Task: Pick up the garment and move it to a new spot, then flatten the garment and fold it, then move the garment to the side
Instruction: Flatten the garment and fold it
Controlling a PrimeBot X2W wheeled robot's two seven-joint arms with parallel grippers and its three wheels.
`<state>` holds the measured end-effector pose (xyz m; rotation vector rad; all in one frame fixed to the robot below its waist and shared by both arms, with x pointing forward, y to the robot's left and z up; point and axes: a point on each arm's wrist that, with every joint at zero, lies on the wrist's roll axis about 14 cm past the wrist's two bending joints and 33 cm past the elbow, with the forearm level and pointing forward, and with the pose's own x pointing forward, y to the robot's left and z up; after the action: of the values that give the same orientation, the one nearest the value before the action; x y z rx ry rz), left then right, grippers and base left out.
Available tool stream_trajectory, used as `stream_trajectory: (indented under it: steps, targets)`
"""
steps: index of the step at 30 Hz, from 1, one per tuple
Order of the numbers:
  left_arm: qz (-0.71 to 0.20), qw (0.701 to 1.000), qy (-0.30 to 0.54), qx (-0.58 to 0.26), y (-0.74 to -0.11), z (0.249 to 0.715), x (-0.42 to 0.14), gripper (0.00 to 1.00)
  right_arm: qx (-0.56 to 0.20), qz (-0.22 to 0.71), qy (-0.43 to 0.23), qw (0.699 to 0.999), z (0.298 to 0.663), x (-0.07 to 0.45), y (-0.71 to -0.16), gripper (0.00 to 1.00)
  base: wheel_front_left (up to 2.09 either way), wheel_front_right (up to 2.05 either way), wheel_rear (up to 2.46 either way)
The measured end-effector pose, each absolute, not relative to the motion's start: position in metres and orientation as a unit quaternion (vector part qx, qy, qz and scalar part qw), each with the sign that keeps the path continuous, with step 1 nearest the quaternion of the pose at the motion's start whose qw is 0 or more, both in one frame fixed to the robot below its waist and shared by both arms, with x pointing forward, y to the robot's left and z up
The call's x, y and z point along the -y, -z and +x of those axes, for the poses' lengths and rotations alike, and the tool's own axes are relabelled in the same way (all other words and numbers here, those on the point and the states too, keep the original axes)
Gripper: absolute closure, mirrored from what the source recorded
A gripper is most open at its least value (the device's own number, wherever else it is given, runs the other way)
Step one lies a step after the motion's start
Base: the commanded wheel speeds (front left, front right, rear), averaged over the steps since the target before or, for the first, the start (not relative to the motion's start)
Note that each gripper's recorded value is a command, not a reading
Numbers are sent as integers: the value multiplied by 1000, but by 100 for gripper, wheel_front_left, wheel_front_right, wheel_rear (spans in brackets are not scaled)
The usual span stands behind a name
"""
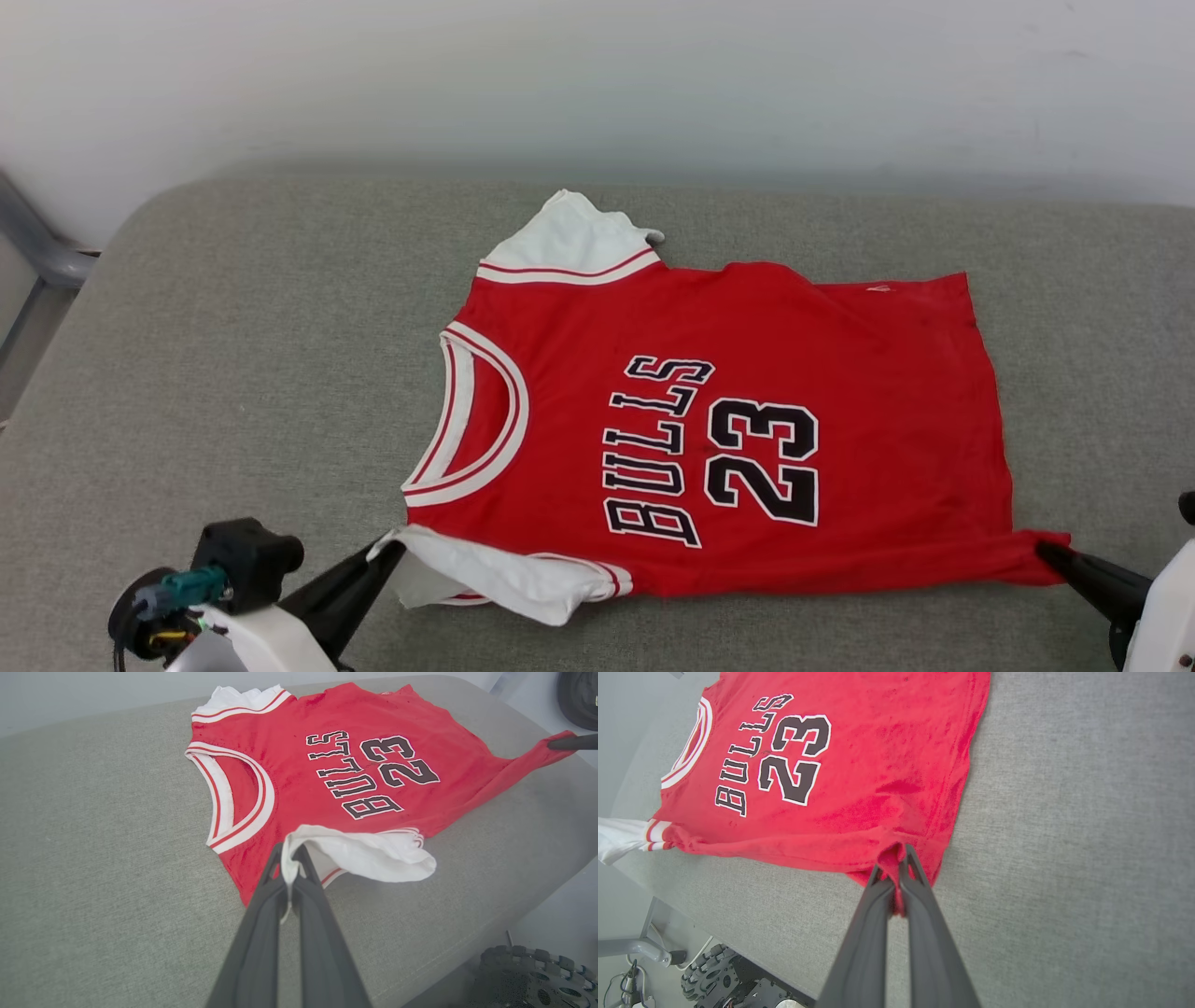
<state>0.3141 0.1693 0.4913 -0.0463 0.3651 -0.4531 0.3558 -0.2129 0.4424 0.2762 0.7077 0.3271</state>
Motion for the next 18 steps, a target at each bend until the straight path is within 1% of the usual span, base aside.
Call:
stream_trajectory:
  steps: [8, 18]
  targets:
    - [-1, 960, 226, -167, -497, 362, -174, 100, -335, 124, -151, 922, 386, 212, -444, 100, 0, 0, 0]
    - [20, 956, 223, -188, -481, 415, -177, 100, -363, 108, -135, 916, 407, 214, -421, 100, 0, 0, 0]
